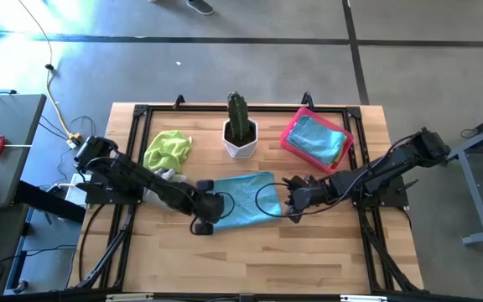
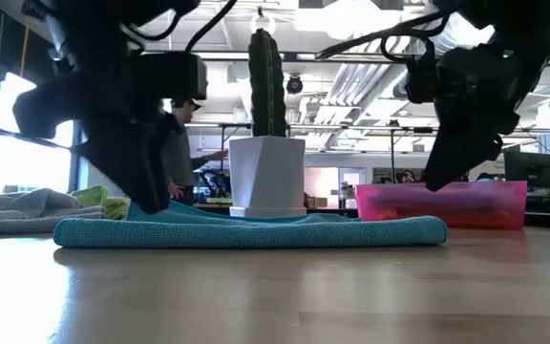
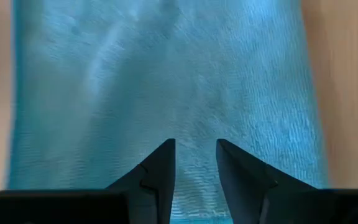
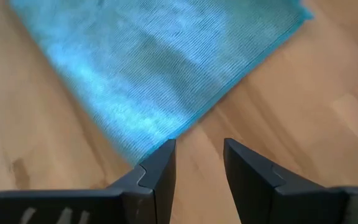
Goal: Fold microfiber towels
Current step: Fold the blue microfiber towel
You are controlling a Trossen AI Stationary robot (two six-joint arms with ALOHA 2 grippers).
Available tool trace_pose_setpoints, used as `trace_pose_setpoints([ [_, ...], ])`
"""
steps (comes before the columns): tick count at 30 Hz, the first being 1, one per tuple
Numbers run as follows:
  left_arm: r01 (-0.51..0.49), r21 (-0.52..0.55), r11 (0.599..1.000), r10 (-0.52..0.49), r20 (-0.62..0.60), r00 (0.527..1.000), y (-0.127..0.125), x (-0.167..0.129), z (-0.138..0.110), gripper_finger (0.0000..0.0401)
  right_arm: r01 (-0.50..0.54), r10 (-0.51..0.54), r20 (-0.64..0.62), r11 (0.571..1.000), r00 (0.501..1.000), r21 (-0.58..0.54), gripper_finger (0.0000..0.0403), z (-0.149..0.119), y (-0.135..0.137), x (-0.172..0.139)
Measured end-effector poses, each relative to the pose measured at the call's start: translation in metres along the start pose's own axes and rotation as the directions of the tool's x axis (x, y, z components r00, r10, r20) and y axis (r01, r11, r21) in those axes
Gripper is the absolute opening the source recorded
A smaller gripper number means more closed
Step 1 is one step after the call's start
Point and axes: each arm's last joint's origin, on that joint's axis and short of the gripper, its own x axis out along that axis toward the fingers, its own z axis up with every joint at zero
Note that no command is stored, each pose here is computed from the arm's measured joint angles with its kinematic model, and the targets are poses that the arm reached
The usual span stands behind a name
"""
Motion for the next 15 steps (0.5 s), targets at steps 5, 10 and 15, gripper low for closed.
trace_pose_setpoints([
  [5, -0.013, 0.0, 1.0, 0.013, 0.045, 0.999, 0.002, 0.013, -0.013, 0.0105, 0.03, -0.033, 0.023, 0.992, 0.999, 0.12, 0.0126, 0.008, -0.008, 0.003],
  [10, -0.033, -0.07, 0.997, 0.035, 0.024, 0.999, 0.005, 0.02, -0.03, 0.0105, 0.032, -0.036, 0.017, 0.984, 0.999, 0.173, 0.0137, 0.016, -0.015, 0.01],
  [15, 0.014, -0.163, 0.986, -0.011, 0.016, 1.0, 0.0, 0.021, -0.034, 0.0105, -0.002, 0.001, 0.004, 0.975, 1.0, 0.224, 0.0178, 0.022, -0.017, 0.028],
])
